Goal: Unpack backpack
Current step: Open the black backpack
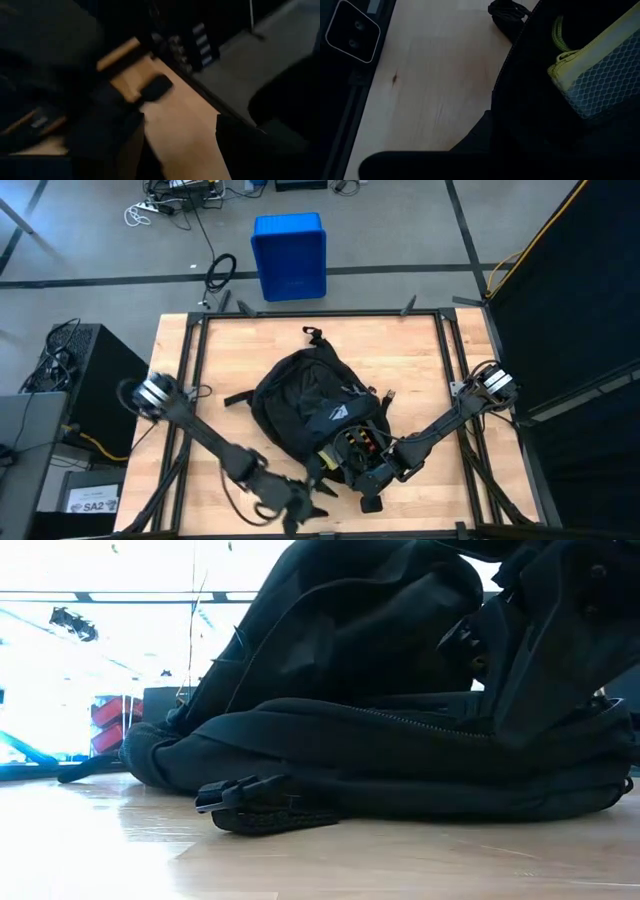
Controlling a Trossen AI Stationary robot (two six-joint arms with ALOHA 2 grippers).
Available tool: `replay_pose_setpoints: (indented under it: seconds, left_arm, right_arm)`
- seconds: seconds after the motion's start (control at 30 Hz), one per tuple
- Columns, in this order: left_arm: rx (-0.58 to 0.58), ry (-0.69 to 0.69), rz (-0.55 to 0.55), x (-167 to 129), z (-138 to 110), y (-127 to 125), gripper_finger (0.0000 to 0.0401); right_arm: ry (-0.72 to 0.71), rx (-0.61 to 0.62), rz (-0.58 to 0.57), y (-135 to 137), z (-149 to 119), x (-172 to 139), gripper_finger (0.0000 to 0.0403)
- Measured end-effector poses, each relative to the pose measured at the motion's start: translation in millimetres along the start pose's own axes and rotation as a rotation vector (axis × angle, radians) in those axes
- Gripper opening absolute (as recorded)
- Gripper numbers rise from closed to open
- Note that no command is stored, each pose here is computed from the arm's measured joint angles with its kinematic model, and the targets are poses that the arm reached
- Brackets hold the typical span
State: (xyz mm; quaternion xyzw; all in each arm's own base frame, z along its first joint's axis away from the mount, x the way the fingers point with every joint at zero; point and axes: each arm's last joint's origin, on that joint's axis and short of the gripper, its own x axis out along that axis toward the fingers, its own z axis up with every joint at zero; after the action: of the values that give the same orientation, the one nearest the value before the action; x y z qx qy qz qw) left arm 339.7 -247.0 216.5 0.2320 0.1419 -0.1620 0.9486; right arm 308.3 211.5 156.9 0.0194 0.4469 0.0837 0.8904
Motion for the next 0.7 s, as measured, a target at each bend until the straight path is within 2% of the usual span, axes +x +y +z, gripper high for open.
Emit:
replay_pose_setpoints:
  seconds: [0.1,0.2,0.47,0.7]
  left_arm:
    - [-0.030,0.047,0.005,24.3,-13.4,-4.7,0.0213]
    - [-0.058,0.117,0.023,36.1,-28.8,2.6,0.0213]
    - [-0.174,0.403,0.223,42.8,-72.7,56.9,0.0213]
    - [-0.219,0.378,0.286,46.2,-76.8,83.7,0.0213]
  right_arm:
    - [-0.005,0.007,0.002,0.2,0.5,0.0,0.0002]
    - [-0.007,0.021,0.003,0.3,0.7,0.0,0.0003]
    - [0.001,0.020,0.012,1.3,-0.2,-0.2,0.0002]
    - [0.007,0.020,0.012,1.0,-0.7,-0.1,0.0001]
